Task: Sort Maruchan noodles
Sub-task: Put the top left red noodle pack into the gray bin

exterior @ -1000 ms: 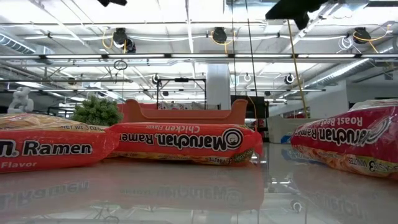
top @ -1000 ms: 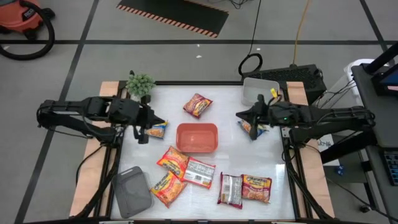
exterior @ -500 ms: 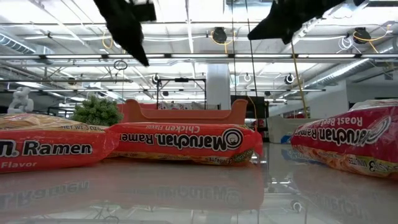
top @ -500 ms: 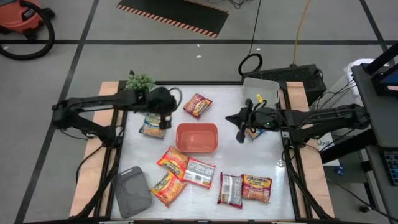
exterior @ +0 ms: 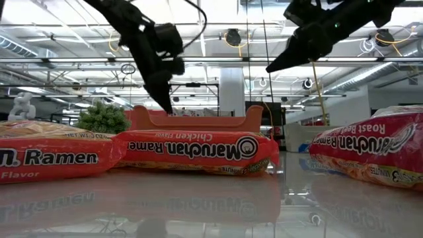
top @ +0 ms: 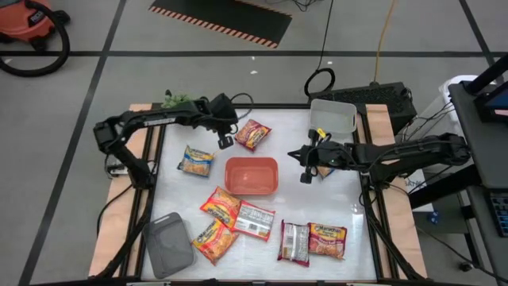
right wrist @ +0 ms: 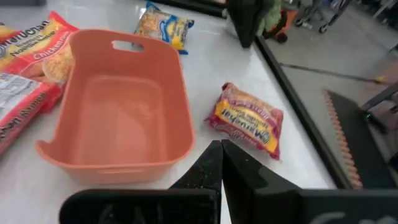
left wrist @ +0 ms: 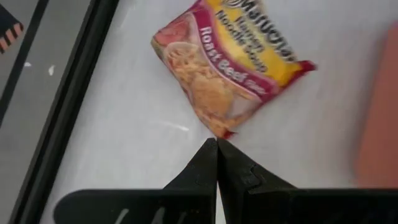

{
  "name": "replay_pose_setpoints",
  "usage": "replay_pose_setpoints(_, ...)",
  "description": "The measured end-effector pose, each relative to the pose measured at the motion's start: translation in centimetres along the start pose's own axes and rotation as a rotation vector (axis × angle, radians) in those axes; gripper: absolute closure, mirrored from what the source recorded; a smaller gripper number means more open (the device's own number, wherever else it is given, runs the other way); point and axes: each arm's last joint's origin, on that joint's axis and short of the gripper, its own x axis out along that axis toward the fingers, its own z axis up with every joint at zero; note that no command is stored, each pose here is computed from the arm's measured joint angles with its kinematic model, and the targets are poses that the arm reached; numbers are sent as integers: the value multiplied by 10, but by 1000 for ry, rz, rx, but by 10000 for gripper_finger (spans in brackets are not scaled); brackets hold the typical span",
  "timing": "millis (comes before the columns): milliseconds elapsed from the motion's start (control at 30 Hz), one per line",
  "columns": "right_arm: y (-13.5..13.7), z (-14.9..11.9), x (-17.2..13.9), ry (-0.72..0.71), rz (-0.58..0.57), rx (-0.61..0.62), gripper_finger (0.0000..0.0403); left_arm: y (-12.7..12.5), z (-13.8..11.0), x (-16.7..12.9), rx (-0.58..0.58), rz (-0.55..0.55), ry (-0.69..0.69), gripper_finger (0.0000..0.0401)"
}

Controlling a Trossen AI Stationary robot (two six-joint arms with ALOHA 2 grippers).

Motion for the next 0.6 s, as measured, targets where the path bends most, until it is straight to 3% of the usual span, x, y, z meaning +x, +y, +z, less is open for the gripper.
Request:
replay_pose_setpoints(233,-14,2,3,-28,-61,-71,403,3,-5,29,84,-9,76,397)
replay_pose_setpoints(333,-19,3,4,-38,-85,-106,403,8,-7,29,-33,6,78,387)
replay_pose_setpoints(433,-24,2,5,-29,-104,-144,403,8,-10,28,-125,8,114,348)
replay_pose_setpoints(600,-36,-1,7,-8,-149,-141,403,-4,-7,32,-86,-12,117,273)
